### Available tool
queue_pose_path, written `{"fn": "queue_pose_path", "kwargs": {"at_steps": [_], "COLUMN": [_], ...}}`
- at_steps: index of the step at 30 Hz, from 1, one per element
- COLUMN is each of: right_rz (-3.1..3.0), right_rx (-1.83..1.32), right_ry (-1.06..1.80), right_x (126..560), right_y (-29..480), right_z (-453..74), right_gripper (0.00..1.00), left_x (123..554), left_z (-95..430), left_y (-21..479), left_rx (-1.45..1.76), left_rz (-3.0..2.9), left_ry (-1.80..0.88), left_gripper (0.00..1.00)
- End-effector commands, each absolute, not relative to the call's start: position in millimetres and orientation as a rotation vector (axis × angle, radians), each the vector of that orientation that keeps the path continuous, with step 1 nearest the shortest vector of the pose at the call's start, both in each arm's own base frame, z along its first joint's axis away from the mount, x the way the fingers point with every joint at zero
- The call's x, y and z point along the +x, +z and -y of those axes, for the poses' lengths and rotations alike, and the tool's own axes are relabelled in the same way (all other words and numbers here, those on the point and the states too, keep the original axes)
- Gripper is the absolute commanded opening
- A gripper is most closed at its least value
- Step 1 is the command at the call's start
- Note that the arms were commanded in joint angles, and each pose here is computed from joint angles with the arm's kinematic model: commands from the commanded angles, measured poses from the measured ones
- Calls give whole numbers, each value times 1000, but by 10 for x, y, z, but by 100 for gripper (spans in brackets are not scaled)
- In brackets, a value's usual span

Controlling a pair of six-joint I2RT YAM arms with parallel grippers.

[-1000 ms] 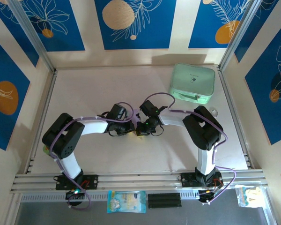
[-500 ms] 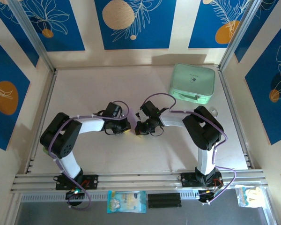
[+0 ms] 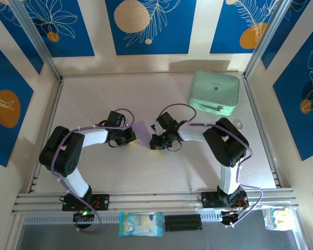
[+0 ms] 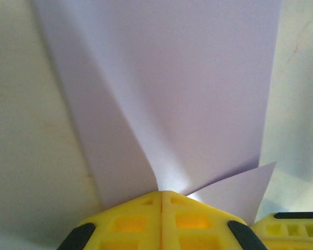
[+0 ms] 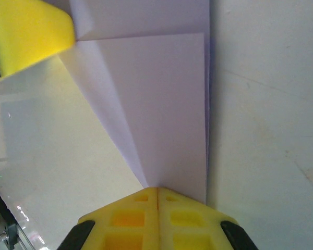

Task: Fold a paper plane with a square sheet of paper (pick it up from the middle)
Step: Third fold the triangle at the center of the table.

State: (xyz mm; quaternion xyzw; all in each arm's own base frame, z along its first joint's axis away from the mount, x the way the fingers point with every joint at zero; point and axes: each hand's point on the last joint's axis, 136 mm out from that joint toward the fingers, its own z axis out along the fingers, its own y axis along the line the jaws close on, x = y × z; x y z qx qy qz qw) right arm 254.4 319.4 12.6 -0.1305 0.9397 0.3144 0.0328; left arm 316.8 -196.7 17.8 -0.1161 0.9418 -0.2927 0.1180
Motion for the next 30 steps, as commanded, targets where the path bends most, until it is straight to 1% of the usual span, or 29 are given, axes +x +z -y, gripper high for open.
{"fn": "queue_pose_path", "kwargs": {"at_steps": [1,4,7,9,12,13,15,17,21,23,26,30], "right_rz": [-3221,-3190,-3128,-3071,-2943,-2899,-2829,-2776,-2762,-2777,-2796,-2821], "right_rx": [-253,-231,-231,-239,-251,-246,-209,-164,-111,-113,-137,-139], "right_ry": [647,705,781,843,939,963,995,1021,969,969,954,879], "right_x": [2043,2098,2220,2330,2505,2559,2631,2686,2755,2780,2842,2945], "right_y": [-414,-332,-168,15,398,524,720,856,834,774,713,568], "right_z": [-2589,-2677,-2828,-2960,-3162,-3205,-3245,-3256,-3239,-3285,-3367,-3380], "right_gripper": [0,0,0,0,2,4,12,17,22,23,23,24], "left_x": [3151,3233,3346,3393,3410,3395,3347,3290,3199,3161,3102,3065], "left_z": [1425,1430,1502,1548,1596,1609,1639,1640,1733,1773,1826,1890], "left_y": [-47,72,324,520,800,870,963,1010,1039,1016,952,874], "left_rx": [-427,-402,-366,-356,-366,-373,-378,-404,-443,-461,-488,-516], "left_rz": [-2782,-2742,-2681,-2640,-2575,-2559,-2544,-2536,-2515,-2520,-2538,-2549], "left_ry": [-547,-566,-622,-666,-733,-759,-801,-825,-928,-957,-994,-1037], "left_gripper": [10,11,13,15,21,23,28,35,49,54,58,61]}}
